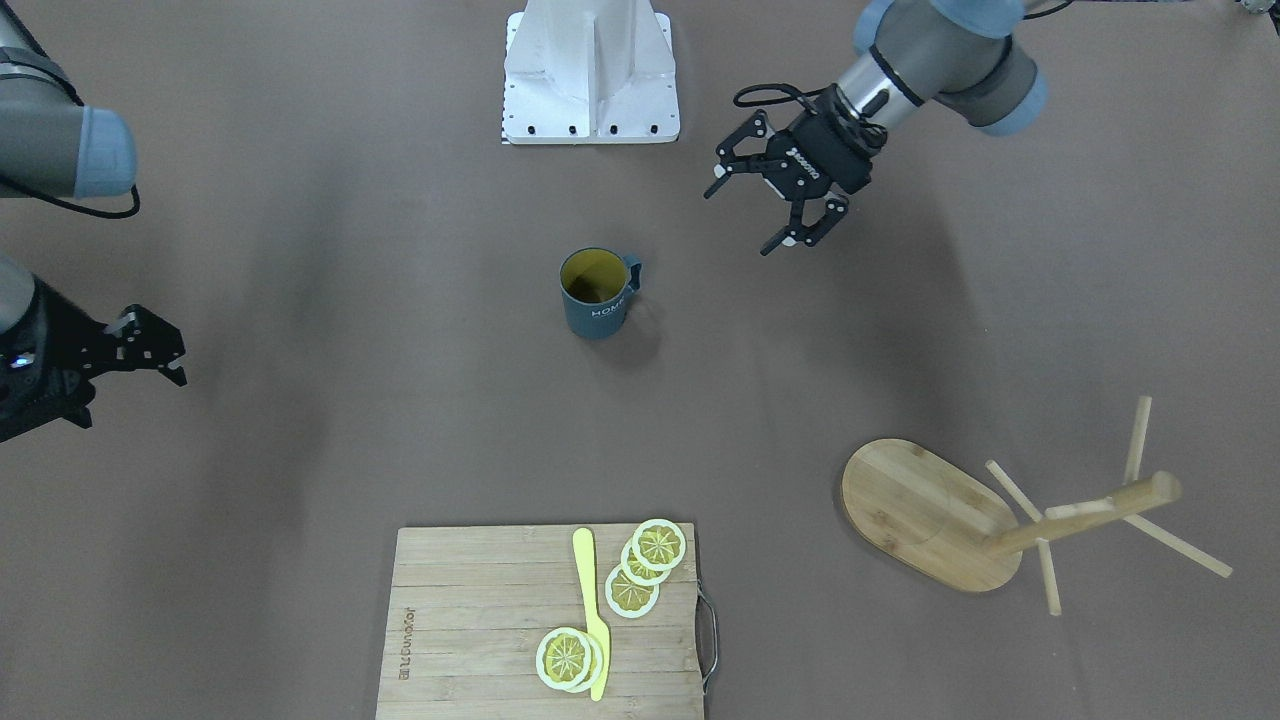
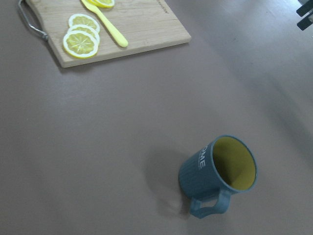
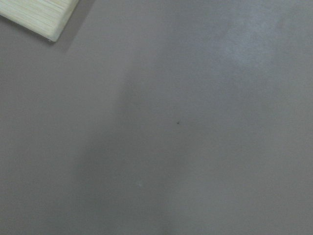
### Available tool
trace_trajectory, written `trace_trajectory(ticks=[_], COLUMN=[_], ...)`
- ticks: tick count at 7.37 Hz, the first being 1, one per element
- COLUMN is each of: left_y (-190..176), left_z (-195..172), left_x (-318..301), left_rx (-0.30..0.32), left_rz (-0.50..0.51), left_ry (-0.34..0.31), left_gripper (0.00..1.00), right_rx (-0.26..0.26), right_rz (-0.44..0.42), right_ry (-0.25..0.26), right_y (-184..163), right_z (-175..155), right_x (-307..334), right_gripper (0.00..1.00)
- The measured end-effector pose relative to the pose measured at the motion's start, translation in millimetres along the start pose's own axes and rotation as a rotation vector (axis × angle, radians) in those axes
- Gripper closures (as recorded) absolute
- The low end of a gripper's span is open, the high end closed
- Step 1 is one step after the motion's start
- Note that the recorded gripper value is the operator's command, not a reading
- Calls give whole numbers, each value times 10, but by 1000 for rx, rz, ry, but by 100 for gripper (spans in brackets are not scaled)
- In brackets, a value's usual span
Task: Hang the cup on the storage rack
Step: 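Open the right gripper and withdraw it while the left arm reaches toward the mug, then grasp the blue mug's rim with the left gripper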
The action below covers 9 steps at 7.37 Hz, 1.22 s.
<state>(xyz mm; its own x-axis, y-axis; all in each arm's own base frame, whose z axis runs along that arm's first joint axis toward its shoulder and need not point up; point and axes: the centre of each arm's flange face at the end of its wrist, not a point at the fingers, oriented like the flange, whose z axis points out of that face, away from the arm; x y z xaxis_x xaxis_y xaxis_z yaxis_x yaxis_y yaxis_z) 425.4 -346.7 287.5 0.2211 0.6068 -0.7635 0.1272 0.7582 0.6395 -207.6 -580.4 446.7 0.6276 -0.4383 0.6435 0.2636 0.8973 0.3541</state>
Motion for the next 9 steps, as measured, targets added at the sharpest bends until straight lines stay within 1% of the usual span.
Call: trace_trajectory(ticks=[1,2,3,4,5,6,7,9], left_y=[151,246,354,442,449,392,338,317], left_z=[247,464,654,794,896,993,1084,1175], left_x=[158,184,95,-15,-81,-107,-121,-137], left_rx=[6,28,71,117,167,218,249,260], left_rz=[84,183,252,286,313,349,380,410], left_ry=[13,40,80,116,120,89,57,30], left_gripper=[3,3,5,7,8,12,18,18], right_rx=[-11,-20,-27,-34,-39,-43,-44,-46], right_rz=[-10,-16,-22,-20,-10,-2,1,4], right_ry=[9,16,18,18,19,22,24,25], right_y=[37,73,144,241,332,404,433,445], right_z=[10,27,31,32,29,30,31,37], right_x=[307,527,698,853,986,1078,1116,1130], right_gripper=[0,0,0,0,0,0,0,0])
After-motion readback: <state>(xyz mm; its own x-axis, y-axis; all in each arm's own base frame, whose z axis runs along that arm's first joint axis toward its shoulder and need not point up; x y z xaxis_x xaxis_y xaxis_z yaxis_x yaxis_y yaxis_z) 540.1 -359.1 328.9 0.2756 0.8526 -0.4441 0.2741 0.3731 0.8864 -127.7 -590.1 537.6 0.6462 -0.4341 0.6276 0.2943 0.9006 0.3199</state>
